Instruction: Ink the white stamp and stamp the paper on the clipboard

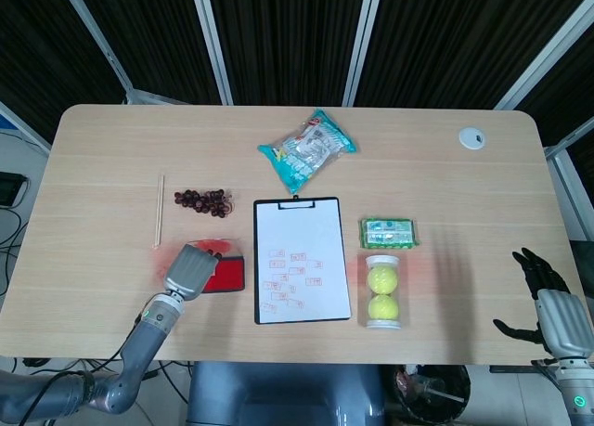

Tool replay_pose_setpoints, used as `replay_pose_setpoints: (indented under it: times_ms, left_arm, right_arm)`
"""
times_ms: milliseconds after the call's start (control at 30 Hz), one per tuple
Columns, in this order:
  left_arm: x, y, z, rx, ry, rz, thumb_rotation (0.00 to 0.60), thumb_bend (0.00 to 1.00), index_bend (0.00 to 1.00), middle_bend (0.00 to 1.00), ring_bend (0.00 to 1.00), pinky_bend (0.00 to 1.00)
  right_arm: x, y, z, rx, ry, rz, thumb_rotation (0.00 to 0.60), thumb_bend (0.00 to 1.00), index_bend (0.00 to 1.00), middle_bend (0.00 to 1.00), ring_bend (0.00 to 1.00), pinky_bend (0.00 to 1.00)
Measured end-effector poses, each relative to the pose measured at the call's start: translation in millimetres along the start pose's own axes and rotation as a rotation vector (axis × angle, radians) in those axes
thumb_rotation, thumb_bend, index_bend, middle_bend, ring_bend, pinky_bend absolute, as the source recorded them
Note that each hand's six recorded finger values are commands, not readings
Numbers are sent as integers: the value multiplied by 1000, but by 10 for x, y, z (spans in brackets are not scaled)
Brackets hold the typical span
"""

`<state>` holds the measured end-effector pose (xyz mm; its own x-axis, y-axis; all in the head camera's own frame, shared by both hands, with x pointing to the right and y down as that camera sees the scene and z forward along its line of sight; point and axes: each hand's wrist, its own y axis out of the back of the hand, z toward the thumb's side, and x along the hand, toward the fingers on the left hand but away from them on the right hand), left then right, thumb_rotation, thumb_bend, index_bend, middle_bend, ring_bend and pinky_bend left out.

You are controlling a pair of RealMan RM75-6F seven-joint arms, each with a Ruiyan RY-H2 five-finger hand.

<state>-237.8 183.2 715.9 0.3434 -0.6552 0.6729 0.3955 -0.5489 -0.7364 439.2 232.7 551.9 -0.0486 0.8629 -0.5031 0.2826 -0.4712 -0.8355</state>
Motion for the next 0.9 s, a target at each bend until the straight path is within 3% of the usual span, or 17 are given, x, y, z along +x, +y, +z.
replay_pose_setpoints:
  times_ms: [433,900]
  left_arm:
    - [1,95,1,-9,0,20,600,419,671,723,945,1000]
    - [-103,784,155,-42,-47,116,600,418,671,723,945,1000]
  right_arm:
    - [3,5,0,-3,-1,-2,600,152,0,0,0,135]
    - [-3,-11,8,-21,-6,7,600,152,0,0,0,135]
